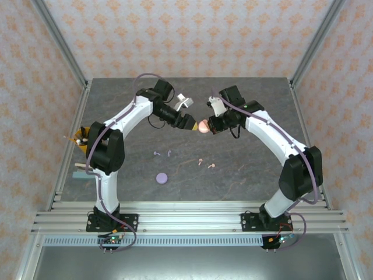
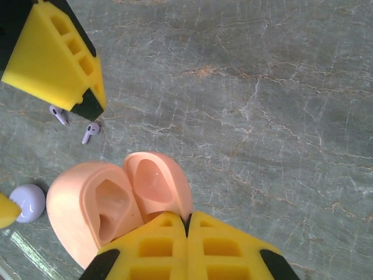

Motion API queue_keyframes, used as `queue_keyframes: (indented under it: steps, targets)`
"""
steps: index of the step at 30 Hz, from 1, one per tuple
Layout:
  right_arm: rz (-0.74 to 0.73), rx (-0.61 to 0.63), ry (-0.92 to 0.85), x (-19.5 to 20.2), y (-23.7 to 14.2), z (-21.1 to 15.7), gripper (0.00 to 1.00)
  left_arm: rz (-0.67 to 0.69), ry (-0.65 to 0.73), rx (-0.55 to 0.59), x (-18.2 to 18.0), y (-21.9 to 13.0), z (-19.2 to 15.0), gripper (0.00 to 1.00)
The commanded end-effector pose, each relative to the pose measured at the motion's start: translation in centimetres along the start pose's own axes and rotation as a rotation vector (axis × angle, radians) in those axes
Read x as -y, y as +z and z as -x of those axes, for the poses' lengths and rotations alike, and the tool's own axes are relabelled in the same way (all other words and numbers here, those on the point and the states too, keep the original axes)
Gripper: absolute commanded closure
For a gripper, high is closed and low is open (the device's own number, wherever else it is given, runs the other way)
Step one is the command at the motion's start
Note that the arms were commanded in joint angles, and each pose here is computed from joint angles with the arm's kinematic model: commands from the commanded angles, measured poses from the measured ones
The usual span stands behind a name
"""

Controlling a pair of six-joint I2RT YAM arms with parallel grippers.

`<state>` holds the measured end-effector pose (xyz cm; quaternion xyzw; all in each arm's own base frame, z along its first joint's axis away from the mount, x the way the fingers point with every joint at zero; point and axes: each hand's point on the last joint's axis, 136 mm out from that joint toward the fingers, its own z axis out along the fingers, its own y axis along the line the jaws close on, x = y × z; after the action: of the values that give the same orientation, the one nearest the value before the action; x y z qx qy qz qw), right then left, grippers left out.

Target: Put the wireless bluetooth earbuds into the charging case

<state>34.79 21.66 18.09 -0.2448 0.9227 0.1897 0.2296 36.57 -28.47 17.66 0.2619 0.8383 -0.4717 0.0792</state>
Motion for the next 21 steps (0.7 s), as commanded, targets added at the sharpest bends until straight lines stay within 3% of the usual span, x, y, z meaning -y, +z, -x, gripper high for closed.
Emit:
queue_keyframes:
  steps: [1, 13, 21]
  targets:
    - [0.005, 0.006, -0.047, -0.3, -0.5, 0.9, 1.0, -0.102, 0.035, -0.006, 2.2, -0.7, 0.2, 0.24]
    - [0.045, -0.024, -0.091, -2.2, 0.6, 1.5, 1.0, -0.203, 0.041, -0.035, 3.5, -0.5, -0.3, 0.26]
    - [0.046, -0.047, -0.121, -3.0, 1.1, 1.6, 1.0, -0.23, 0.042, -0.069, 3.8, -0.1, -0.9, 0.33]
